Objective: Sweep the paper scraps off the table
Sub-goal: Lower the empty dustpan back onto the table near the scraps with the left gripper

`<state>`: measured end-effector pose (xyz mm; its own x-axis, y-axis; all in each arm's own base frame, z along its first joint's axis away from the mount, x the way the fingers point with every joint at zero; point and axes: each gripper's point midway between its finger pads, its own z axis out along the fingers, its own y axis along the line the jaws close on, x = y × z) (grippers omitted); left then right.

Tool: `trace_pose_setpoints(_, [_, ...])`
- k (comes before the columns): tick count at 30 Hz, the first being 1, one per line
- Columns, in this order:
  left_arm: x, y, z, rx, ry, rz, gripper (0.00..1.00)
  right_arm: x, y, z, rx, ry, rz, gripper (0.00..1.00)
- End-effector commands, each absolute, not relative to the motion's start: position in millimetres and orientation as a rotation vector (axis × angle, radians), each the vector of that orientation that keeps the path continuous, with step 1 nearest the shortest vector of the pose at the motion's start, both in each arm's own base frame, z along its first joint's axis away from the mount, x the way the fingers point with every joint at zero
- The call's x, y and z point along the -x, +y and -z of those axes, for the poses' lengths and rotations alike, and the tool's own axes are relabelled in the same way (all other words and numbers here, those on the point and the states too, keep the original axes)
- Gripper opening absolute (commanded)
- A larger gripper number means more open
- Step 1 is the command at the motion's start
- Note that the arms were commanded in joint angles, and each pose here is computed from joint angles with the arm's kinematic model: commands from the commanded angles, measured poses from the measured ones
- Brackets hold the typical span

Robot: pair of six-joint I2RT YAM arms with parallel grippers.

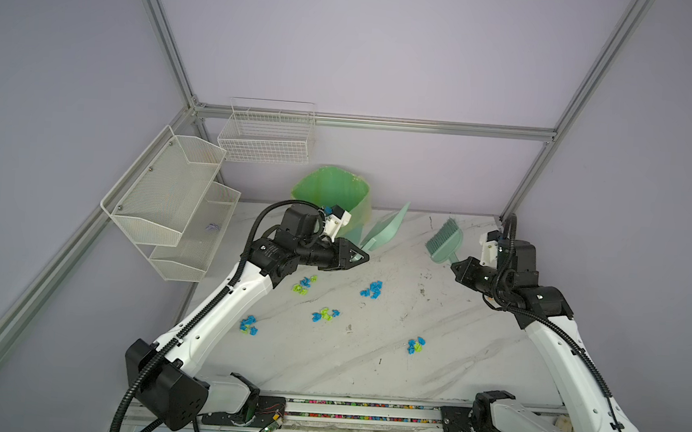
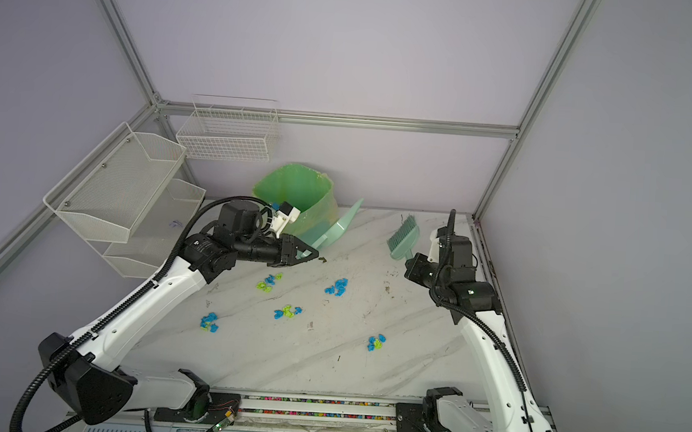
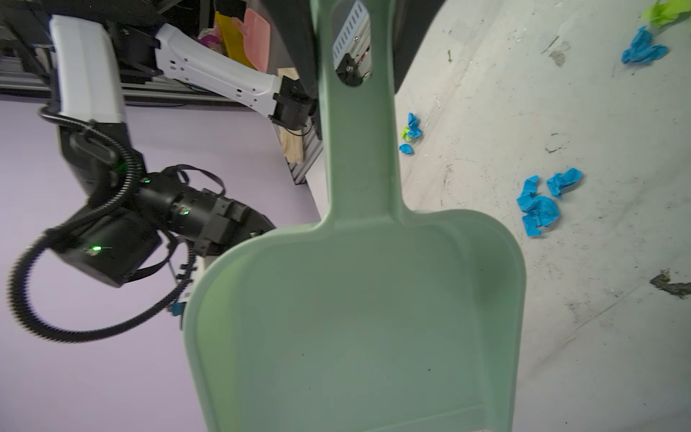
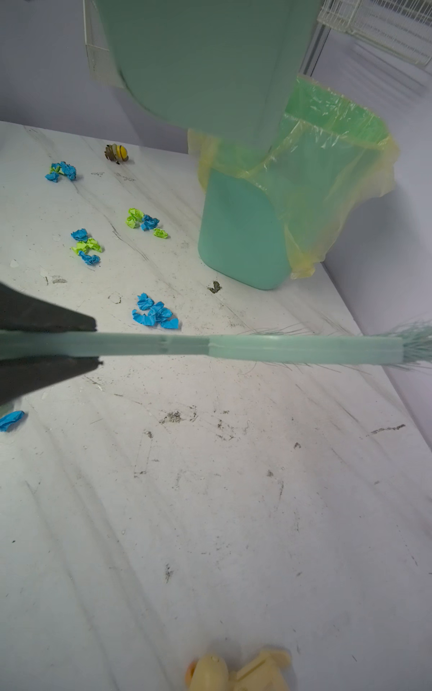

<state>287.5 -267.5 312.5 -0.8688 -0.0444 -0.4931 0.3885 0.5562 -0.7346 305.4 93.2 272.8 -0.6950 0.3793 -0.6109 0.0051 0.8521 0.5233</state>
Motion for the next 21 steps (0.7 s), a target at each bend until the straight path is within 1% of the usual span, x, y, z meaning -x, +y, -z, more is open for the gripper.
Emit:
trace_pose_setpoints(1, [-286,-262,-337,-0.424,2.248,1.097,0.0,-294,95,-278,-0.246,2.298,-0.651,0.0])
trace_pose_setpoints(5, [-284,-257,-309,-0.494,2.299,0.962,0.0,-287,98,-270,-0.252,2.328,-0.672,0.0])
trace_pose_setpoints(9, [-277,-263,-280,-0.64,2.31,0.782,0.0,-282,98,-259,-0.269,2.374,-0.659,0.0])
trace_pose_setpoints(12, [-269,-270,-268,-0.696,2.323,0.755,0.0,-279,101,-256,-0.252,2.409,-0.66,0.0])
trace_pose_setpoints(21, [-270,-264,-235,-0.679,2.397,0.607,0.0,-262,105,-243,-0.186,2.507,-0.614,0.0])
